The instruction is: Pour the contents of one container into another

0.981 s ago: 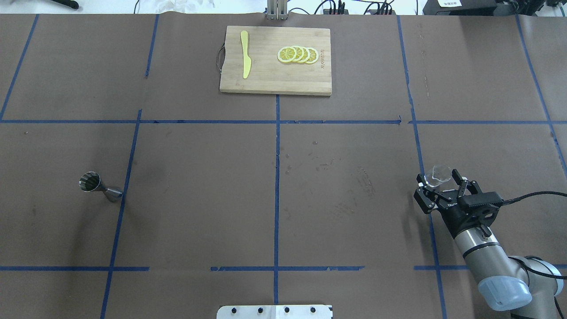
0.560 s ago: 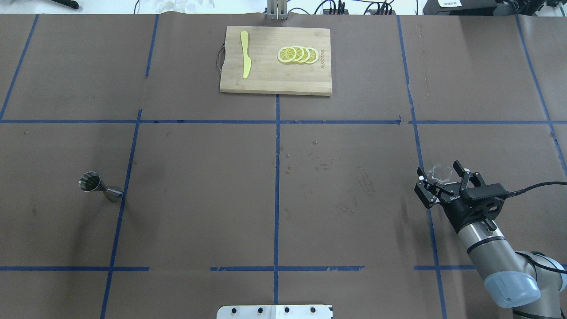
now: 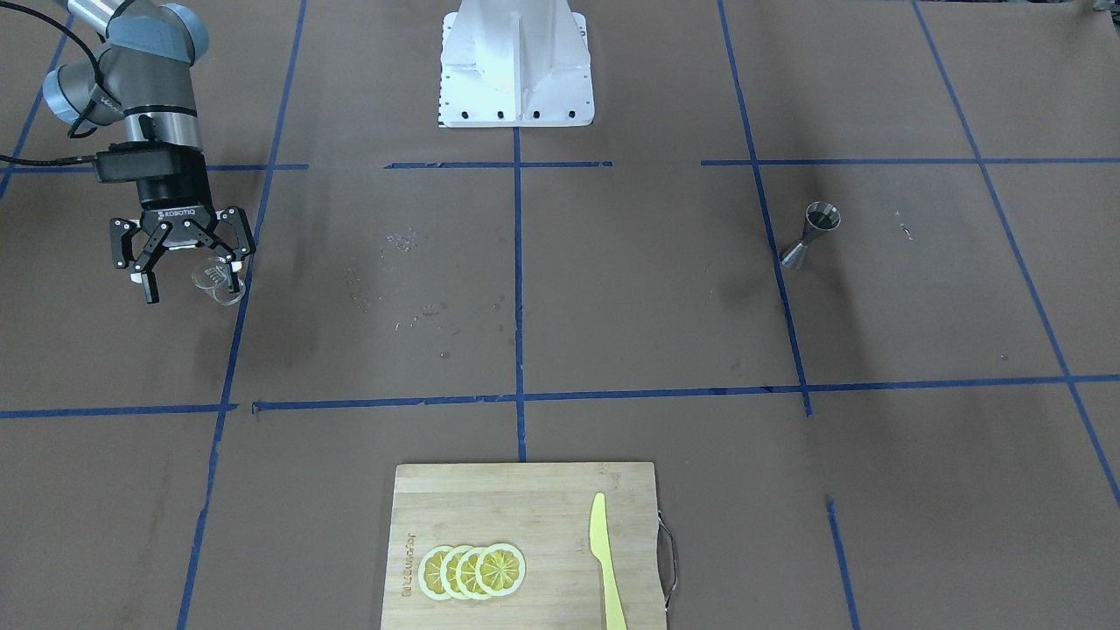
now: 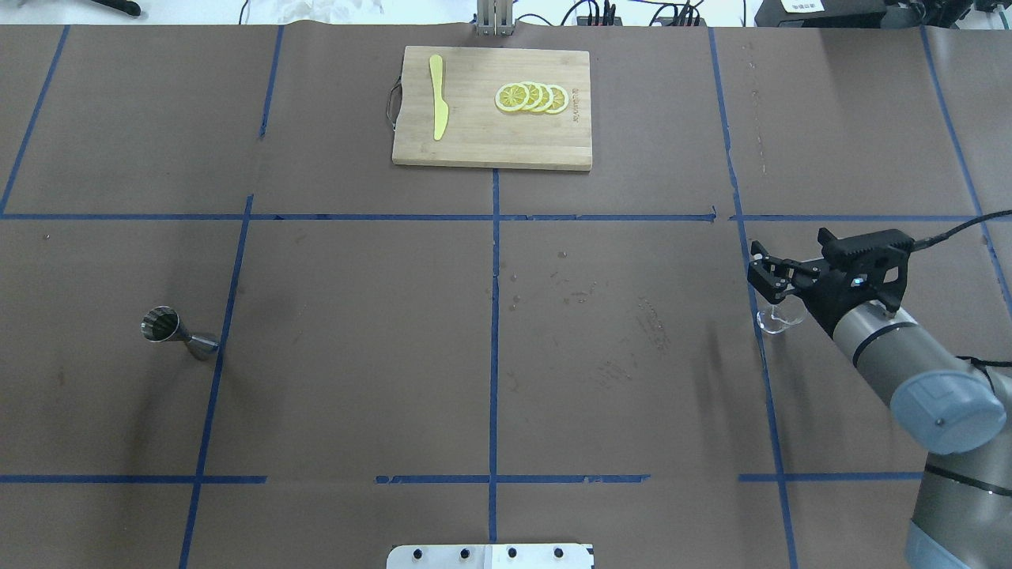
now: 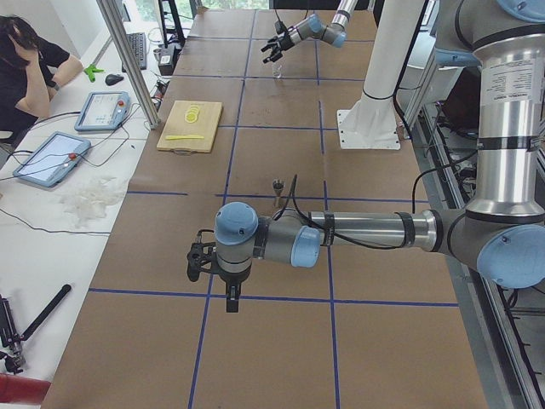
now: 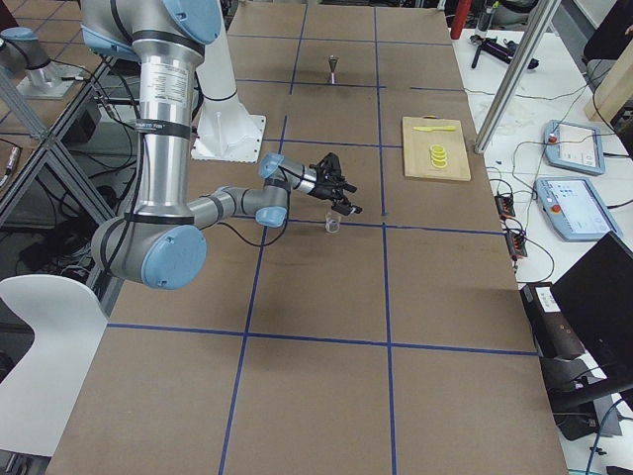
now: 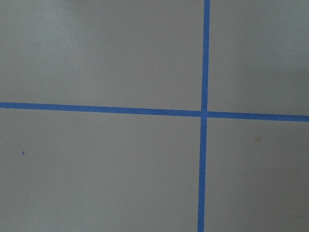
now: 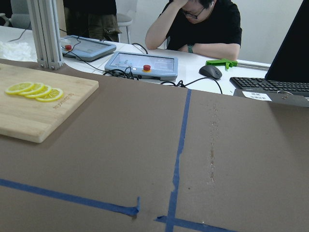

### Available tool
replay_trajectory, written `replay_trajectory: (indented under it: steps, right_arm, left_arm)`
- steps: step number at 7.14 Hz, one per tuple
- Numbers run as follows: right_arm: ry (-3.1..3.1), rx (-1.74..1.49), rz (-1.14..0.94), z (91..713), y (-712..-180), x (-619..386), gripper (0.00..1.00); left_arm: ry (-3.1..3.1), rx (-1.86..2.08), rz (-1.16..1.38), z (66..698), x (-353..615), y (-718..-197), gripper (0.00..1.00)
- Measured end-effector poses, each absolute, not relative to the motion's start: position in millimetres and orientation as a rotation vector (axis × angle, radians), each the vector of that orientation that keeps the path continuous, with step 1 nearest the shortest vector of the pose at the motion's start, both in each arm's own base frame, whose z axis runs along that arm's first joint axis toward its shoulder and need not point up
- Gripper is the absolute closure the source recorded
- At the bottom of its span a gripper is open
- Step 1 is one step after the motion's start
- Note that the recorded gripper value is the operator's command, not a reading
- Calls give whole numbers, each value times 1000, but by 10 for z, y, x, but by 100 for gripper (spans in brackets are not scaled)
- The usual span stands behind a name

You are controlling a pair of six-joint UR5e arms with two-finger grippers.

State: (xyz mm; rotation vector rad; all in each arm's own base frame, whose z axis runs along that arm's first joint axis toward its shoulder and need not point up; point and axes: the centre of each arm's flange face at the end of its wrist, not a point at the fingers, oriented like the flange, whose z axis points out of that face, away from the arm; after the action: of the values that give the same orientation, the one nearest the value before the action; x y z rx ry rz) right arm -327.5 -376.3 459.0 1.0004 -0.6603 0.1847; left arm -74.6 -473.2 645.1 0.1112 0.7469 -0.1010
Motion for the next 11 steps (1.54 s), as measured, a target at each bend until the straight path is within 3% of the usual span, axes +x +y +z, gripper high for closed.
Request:
replay_trajectory:
  steps: [5,8,11]
  right_arm:
    - [-603,624,-115,4559,-4793,-1662,0]
    - [-660,434,-185,4820,-4891,-436,0]
    - [-652,269,-179,5222,-4748,35,0]
  left_arm:
    - [747,116,-99,6430,-746,-4735,0]
    - [747,119,-98,6418,-746,-4742,0]
    - [748,124,-96,6416,-746,-4746,0]
